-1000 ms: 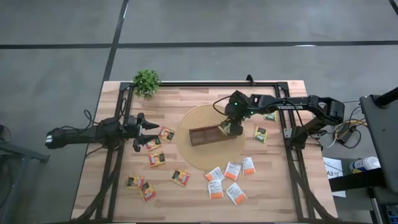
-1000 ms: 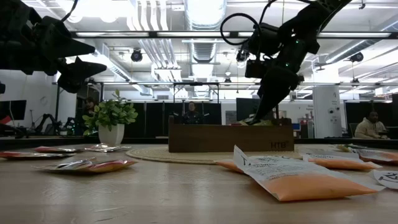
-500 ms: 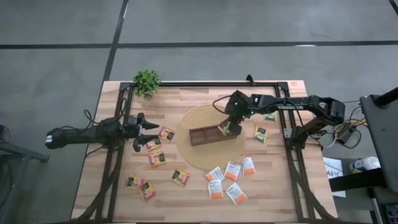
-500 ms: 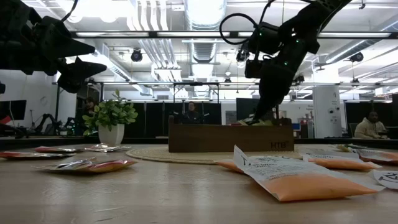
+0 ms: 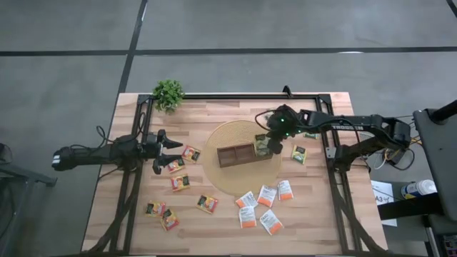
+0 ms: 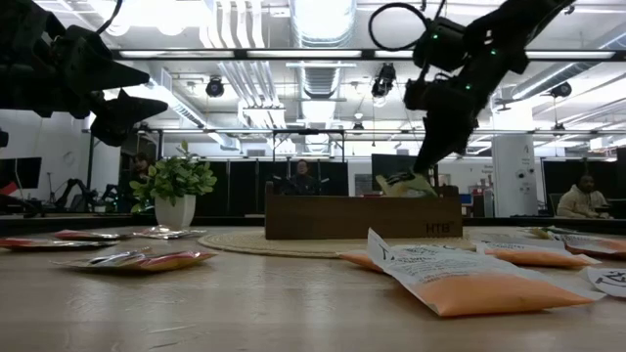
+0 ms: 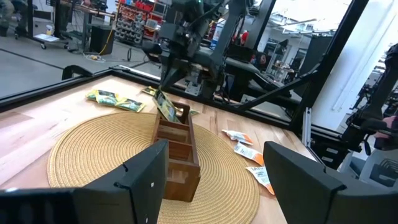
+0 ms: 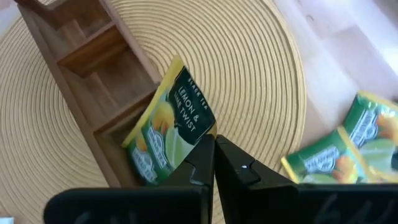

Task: Pick & Place Tea
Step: Put the yellow tea bag into the right section of the wooden organizer

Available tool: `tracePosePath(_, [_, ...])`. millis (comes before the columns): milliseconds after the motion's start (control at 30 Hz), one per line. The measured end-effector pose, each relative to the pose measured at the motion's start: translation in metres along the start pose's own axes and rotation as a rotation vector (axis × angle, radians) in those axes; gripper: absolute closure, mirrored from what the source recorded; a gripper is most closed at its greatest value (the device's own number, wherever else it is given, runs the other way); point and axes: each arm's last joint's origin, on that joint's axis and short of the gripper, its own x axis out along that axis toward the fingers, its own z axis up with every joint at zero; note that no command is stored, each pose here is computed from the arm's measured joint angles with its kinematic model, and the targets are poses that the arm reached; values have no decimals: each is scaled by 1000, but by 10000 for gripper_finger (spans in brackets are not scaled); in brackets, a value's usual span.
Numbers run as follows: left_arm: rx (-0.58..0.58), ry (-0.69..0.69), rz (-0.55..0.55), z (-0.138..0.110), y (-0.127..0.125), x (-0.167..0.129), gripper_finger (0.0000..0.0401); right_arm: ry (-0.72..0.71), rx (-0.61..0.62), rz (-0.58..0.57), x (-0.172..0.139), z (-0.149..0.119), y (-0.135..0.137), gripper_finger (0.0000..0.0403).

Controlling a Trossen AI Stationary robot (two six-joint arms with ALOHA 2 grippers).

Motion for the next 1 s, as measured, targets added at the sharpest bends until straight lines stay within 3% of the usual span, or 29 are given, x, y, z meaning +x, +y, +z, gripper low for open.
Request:
tracePosePath(333, [0,0,0,0,0,0,144,-130,131,26,3,-16,-2,395])
tracePosePath(1000, [0,0,0,0,0,0,144,-101,26,66,7,-18,-1,381])
